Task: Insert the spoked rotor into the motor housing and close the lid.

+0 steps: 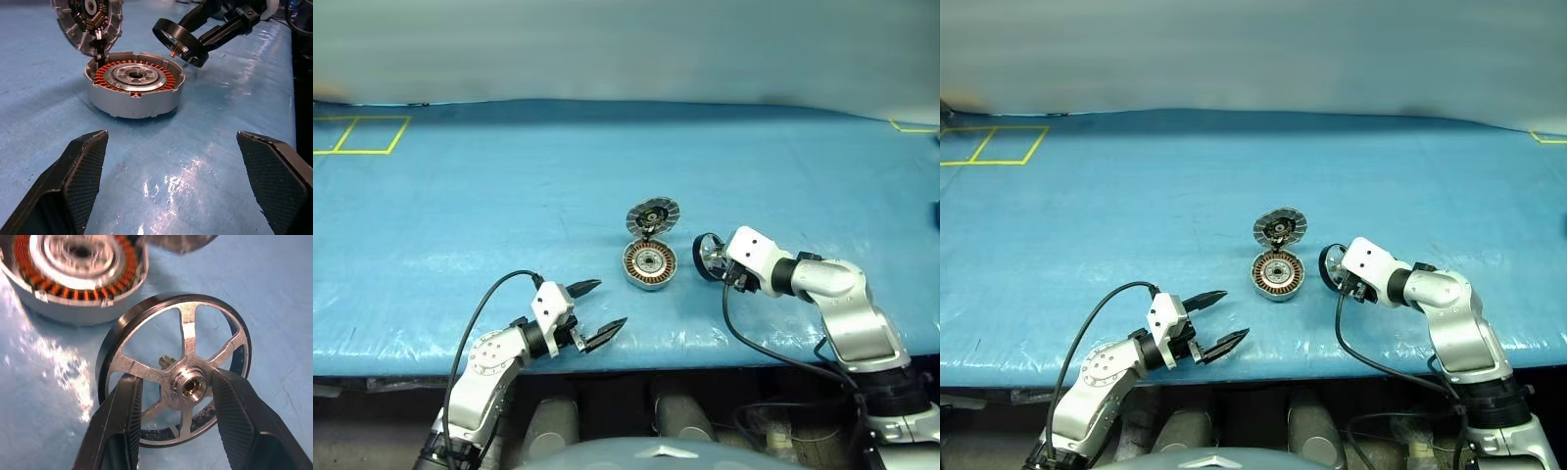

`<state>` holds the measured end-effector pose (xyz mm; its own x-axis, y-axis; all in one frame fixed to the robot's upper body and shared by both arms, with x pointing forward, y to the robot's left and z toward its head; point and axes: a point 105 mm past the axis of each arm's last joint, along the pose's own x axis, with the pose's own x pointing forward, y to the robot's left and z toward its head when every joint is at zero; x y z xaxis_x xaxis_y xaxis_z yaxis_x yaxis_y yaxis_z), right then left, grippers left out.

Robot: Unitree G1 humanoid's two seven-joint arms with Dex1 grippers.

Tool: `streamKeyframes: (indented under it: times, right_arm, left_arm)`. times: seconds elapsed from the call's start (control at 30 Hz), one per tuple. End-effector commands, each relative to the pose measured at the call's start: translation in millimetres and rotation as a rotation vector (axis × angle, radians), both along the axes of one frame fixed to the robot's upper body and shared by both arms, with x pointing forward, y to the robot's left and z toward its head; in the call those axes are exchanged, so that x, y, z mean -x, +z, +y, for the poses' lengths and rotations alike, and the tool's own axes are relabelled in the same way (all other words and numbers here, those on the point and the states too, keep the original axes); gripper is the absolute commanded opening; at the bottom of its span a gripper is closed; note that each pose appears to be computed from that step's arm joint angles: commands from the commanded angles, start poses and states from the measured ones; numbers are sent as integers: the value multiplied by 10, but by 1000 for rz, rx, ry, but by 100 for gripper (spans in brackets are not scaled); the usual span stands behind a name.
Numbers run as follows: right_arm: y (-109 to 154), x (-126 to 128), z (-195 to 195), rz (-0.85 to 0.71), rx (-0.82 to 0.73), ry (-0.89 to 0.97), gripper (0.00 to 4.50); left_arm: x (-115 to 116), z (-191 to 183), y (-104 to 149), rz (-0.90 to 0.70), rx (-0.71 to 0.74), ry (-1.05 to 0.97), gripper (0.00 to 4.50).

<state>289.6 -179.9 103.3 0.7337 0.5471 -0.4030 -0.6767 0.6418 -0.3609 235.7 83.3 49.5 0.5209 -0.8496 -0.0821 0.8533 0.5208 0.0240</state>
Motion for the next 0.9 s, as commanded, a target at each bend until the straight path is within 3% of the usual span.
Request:
streamKeyframes:
  times: [0.03, 0.13, 0.33, 0.6, 0.9]
  right_arm:
    - [347, 126, 161, -107, -159, 6, 178]
    - [485, 177, 385, -139, -267, 52, 178]
    - [340, 122, 604, -90, -234, 103, 178]
    - [191, -40, 595, -71, -156, 106, 178]
    - [77, -27, 710, -47, 16, 230, 178]
  left_arm:
    - [-60, -3, 227, -83, 25, -19, 450]
    - [-105, 10, 254, -95, 11, -28, 450]
    - [-152, 8, 324, -121, 21, -32, 450]
    - [-106, 0, 338, -126, 20, -29, 450]
    - [-71, -13, 305, -114, 28, -18, 450]
